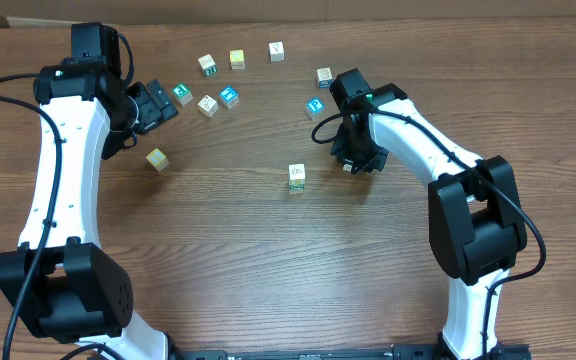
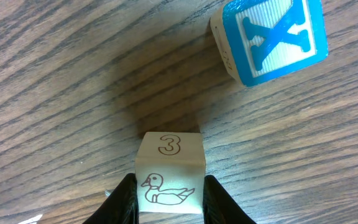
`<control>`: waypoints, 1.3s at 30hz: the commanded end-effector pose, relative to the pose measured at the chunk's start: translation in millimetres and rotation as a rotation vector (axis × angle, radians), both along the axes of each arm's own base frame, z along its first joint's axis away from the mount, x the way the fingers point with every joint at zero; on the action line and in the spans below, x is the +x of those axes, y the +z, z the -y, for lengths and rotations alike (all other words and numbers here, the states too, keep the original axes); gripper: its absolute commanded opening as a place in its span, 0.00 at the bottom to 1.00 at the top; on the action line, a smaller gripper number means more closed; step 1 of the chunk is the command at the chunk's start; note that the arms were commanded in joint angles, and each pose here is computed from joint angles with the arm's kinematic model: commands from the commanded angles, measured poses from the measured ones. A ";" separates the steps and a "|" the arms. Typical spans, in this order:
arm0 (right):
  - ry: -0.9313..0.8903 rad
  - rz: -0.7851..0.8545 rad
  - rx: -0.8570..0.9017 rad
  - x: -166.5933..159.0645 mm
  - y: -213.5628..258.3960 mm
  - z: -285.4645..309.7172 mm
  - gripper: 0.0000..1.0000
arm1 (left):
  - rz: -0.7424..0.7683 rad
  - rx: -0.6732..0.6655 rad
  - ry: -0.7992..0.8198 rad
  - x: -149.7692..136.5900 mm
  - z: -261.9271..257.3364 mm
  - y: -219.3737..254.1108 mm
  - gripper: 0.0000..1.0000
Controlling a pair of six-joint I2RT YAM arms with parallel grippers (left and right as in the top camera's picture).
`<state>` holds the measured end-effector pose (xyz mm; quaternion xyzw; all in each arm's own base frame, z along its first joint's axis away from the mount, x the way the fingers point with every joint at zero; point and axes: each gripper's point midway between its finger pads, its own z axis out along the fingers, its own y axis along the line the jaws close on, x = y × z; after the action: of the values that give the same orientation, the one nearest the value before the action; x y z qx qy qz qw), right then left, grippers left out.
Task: Form a tower
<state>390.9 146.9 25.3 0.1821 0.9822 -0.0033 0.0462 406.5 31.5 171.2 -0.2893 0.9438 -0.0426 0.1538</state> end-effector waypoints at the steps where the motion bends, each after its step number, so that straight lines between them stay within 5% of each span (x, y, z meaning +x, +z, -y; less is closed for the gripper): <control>1: 0.003 -0.002 -0.003 -2.0 -0.1 0.0 0.25 | -0.014 0.011 -0.023 0.3 1.7 -4.7 1.00; 3: 0.003 -0.002 -0.003 -2.1 -0.1 0.0 0.27 | -0.014 0.011 -0.023 0.3 1.7 -4.7 1.00; 6: 0.003 -0.009 -0.006 -3.7 -0.2 0.7 0.41 | -0.014 0.011 -0.023 0.3 1.7 -4.7 1.00; 10: 0.003 0.000 -0.003 -2.5 -4.2 0.2 0.44 | -0.014 0.011 -0.023 0.3 1.7 -4.7 0.99; 20: 0.004 0.001 -0.003 -4.6 -12.1 1.2 0.39 | -0.014 0.011 -0.023 0.3 1.7 -4.7 1.00; 23: 0.007 0.001 -0.002 -4.4 -11.9 0.8 0.27 | -0.014 0.011 -0.023 0.3 1.7 -4.7 1.00; 28: 0.040 0.026 0.004 3.5 -5.6 -1.8 0.24 | -0.014 0.011 -0.023 0.3 1.7 -4.7 1.00; 39: 0.163 0.102 0.017 30.1 109.2 -12.9 0.15 | -0.014 0.011 -0.023 0.3 1.7 -4.7 1.00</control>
<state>408.7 154.0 92.9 0.1156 0.9915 0.0016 0.0606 406.6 31.5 171.2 -0.2895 0.9438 -0.0427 0.1540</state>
